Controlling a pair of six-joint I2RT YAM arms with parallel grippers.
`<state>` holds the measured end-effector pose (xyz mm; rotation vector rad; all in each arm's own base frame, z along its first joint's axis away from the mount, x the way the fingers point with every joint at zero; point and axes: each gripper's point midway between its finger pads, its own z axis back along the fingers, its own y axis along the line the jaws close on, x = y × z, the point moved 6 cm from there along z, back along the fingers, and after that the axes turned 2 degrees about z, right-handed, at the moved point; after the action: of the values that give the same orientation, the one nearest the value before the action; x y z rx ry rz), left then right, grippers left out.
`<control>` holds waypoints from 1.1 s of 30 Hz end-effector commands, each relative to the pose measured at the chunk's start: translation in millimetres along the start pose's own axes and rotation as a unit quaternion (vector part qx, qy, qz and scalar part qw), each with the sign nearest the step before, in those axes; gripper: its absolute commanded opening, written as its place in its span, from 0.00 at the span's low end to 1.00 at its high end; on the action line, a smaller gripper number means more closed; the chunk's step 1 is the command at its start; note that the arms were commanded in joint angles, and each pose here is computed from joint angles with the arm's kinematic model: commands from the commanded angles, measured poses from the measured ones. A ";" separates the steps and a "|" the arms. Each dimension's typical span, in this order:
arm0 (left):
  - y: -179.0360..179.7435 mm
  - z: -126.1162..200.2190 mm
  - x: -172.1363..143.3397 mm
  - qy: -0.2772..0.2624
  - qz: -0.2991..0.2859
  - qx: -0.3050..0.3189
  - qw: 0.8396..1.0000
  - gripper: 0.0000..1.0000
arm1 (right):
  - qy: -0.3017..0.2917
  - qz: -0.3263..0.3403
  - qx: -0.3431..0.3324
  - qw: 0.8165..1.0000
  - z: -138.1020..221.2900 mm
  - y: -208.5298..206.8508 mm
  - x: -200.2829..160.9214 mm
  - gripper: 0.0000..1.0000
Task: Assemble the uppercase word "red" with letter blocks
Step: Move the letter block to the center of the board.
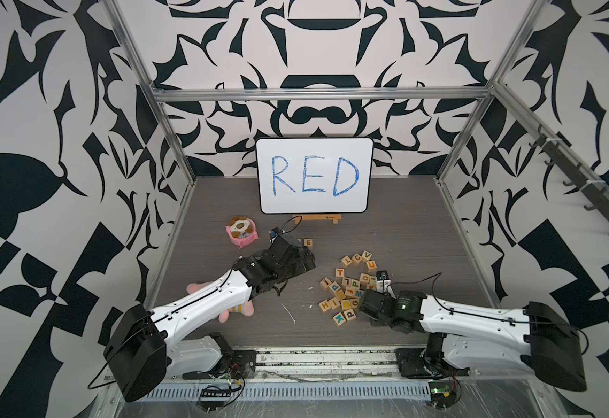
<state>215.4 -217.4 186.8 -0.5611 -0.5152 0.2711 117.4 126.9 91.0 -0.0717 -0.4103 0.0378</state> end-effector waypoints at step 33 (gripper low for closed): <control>9.1 3.2 -3.6 -0.002 0.002 0.005 1.000 0.94 | 0.049 -0.521 -0.012 0.852 37.5 -41.6 18.2 0.62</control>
<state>212.6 -213.9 184.1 -0.5588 -0.5139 0.2791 125.1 93.5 133.4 0.1075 -0.3298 -0.7890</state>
